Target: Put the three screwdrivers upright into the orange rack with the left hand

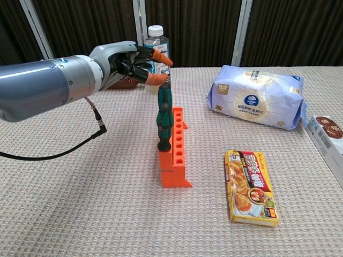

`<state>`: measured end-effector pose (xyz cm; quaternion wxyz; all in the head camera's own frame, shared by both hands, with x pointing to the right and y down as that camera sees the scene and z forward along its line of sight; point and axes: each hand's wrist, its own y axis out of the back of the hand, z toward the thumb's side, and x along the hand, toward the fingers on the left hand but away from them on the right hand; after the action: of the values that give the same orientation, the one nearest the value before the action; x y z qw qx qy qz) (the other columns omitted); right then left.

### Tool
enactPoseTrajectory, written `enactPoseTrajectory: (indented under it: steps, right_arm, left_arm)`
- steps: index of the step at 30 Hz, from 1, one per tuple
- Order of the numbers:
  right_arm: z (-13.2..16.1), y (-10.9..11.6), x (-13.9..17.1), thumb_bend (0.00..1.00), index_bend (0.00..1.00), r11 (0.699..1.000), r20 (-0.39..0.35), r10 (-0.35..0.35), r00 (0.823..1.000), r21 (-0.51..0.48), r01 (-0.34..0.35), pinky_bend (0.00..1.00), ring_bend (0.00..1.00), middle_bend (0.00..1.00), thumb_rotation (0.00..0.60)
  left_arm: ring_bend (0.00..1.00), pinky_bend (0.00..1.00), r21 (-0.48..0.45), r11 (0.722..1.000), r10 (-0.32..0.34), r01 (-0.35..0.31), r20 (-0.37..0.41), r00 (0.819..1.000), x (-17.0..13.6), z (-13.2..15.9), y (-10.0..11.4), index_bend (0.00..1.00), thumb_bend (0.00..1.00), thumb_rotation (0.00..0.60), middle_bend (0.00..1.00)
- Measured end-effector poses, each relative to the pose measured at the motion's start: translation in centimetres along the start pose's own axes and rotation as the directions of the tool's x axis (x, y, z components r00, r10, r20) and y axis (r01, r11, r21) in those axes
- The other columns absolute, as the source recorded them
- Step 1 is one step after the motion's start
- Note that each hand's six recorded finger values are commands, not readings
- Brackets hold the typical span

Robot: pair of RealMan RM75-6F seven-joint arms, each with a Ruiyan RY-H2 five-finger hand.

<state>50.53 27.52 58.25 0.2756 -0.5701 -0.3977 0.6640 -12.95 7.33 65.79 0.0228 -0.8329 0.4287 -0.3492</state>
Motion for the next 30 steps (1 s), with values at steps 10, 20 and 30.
enactPoseTrajectory:
  steps: [10, 20, 30]
  right_arm:
    - [0.1, 0.1, -0.1, 0.0, 0.0, 1.0, -0.004, -0.003, 1.0, 0.001, 0.003, 0.0, 0.0, 0.0, 0.6]
    - [0.6, 0.5, -0.5, 0.0, 0.0, 1.0, -0.022, -0.01, 1.0, 0.007, 0.01, 0.0, 0.0, 0.0, 0.6]
    - [2.1, 1.5, -1.3, 0.0, 0.0, 0.999, -0.07, -0.042, 0.997, 0.022, 0.044, 0.0, 0.0, 0.0, 0.6]
  left_arm:
    - [0.0, 0.0, 0.013, 1.0, 0.013, -0.014, 0.028, 1.0, -0.4, 0.4, 0.4, 0.0, 0.41, 0.6, 0.0]
    - [0.0, 0.0, 0.129, 0.972, 0.176, -0.199, 0.172, 0.969, -2.9, 1.6, 5.1, 0.0, 0.41, 0.6, 0.0]
    - [0.0, 0.0, 0.476, 0.82, 0.317, -0.318, 0.083, 0.945, -9.2, -3.1, 12.0, 0.09, 0.41, 0.6, 0.0]
